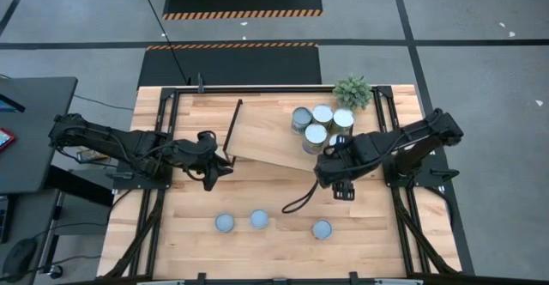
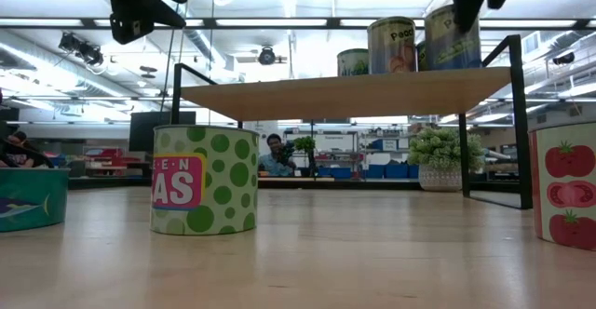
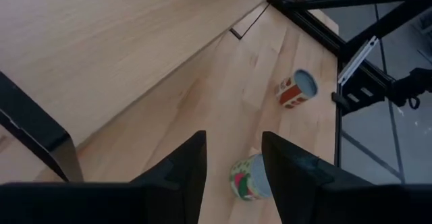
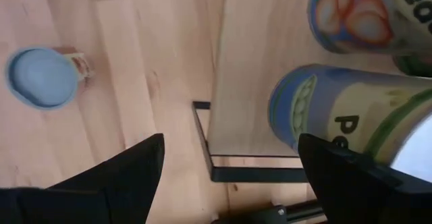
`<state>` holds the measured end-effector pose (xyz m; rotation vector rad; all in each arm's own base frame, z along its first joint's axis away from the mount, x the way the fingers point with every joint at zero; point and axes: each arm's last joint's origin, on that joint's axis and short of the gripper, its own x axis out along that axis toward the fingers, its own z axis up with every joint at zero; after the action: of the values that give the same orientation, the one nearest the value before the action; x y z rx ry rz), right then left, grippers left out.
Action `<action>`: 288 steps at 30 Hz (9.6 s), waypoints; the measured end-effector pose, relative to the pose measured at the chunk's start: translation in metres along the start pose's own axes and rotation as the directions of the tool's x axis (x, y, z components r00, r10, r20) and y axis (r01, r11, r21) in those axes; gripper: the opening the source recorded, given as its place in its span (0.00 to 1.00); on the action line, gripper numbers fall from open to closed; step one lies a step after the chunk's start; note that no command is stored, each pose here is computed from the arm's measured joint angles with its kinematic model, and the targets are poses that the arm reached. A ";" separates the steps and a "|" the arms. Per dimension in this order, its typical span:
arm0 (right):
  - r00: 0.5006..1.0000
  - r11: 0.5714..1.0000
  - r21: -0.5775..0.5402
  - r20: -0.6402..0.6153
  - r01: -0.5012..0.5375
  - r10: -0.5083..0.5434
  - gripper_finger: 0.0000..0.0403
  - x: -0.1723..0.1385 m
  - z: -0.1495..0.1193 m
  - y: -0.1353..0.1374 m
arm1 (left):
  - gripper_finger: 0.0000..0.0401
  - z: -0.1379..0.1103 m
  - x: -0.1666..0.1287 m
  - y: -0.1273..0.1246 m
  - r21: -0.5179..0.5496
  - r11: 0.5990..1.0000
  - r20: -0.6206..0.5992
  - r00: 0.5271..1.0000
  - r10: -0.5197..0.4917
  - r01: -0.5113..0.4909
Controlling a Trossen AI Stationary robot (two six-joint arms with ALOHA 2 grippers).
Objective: Pick and place cans onto a shelf
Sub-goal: Adjust the canned goods on the shelf, then put the canned diced tomatoes on the shelf
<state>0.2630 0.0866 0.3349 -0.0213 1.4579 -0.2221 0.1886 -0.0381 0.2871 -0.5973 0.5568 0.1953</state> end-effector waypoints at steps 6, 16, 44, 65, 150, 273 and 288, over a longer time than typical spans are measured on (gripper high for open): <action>0.999 0.999 0.028 0.013 0.046 -0.046 0.86 0.003 0.003 -0.009 | 0.37 0.000 0.000 -0.001 0.001 1.000 0.002 1.000 -0.006 0.006; 0.996 0.994 0.099 0.063 0.055 -0.062 0.86 0.002 0.012 -0.019 | 0.37 0.000 0.000 -0.001 0.002 1.000 0.002 1.000 -0.006 0.006; 0.974 0.989 0.133 0.208 0.065 -0.092 0.86 0.014 0.046 -0.027 | 0.37 0.001 0.000 -0.003 0.024 0.999 -0.001 0.999 -0.044 0.044; 0.903 0.980 0.187 0.429 -0.064 -0.022 0.86 0.009 0.073 -0.034 | 0.37 0.002 0.000 -0.004 0.079 0.996 0.008 0.999 -0.053 0.052; 0.749 0.993 -0.051 0.652 -0.111 0.117 0.86 -0.016 0.108 -0.051 | 0.60 -0.018 -0.007 -0.023 0.342 0.890 -0.188 0.950 -0.250 0.302; 0.989 0.903 -0.408 0.000 -0.135 0.148 0.71 0.157 0.022 0.159 | 0.58 -0.122 0.058 -0.113 0.262 0.964 -0.431 0.899 0.079 0.041; 0.951 0.940 -0.281 0.186 -0.191 0.249 0.71 0.065 0.105 0.106 | 0.58 -0.101 0.065 -0.104 0.229 0.970 -0.489 0.871 0.043 0.080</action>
<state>0.3869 0.1668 0.2670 -0.0917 1.2481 0.1545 0.2328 -0.1800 0.2321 -0.4091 1.0547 -0.0507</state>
